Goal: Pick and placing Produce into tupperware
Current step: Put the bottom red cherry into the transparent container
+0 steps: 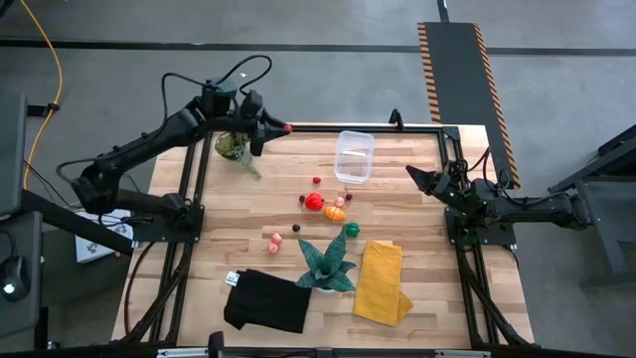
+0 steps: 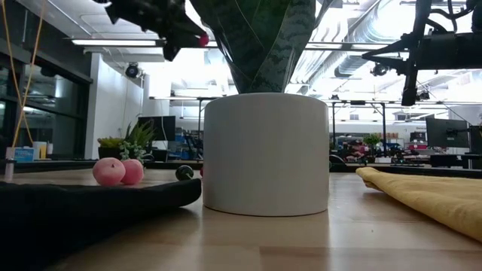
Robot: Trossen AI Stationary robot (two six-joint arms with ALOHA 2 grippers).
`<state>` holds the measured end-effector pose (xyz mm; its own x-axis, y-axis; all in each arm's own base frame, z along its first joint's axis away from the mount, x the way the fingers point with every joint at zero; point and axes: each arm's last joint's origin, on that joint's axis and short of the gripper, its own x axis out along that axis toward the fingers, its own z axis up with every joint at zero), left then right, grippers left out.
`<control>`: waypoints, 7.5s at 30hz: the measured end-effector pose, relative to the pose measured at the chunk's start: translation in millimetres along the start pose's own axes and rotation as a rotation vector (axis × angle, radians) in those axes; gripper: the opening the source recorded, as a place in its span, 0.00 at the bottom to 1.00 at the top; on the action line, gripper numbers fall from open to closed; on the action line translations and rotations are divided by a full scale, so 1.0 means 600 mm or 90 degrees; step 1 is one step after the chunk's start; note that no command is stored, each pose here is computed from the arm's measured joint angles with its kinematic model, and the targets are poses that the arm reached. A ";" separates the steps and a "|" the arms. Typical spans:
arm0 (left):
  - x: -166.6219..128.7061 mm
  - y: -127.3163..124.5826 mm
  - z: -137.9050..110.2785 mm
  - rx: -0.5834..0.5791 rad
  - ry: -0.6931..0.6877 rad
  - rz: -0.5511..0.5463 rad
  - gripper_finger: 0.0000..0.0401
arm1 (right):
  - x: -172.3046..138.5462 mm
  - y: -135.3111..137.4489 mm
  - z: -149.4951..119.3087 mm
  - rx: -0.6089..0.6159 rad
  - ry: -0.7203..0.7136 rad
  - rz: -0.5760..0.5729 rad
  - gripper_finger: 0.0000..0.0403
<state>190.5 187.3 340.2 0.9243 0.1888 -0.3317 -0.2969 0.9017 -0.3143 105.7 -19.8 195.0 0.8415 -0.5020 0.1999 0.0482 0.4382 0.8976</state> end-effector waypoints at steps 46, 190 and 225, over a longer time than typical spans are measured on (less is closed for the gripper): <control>0.171 0.030 0.062 0.052 0.122 -0.009 0.26 | 0.000 -0.007 -0.004 0.003 0.018 -0.025 0.00; 0.203 -0.036 0.069 -0.081 0.097 -0.179 0.26 | 0.322 0.147 0.065 -0.593 0.310 0.170 0.35; 0.211 -0.054 0.062 -0.061 0.108 -0.170 0.26 | 0.320 0.151 0.051 -0.601 0.324 0.184 0.35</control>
<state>326.0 196.1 341.4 0.9220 -0.1239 -0.3669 -0.0784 0.8680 -0.4903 255.0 -99.2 327.0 0.9995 -0.0185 -0.0257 0.0220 0.9898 0.1404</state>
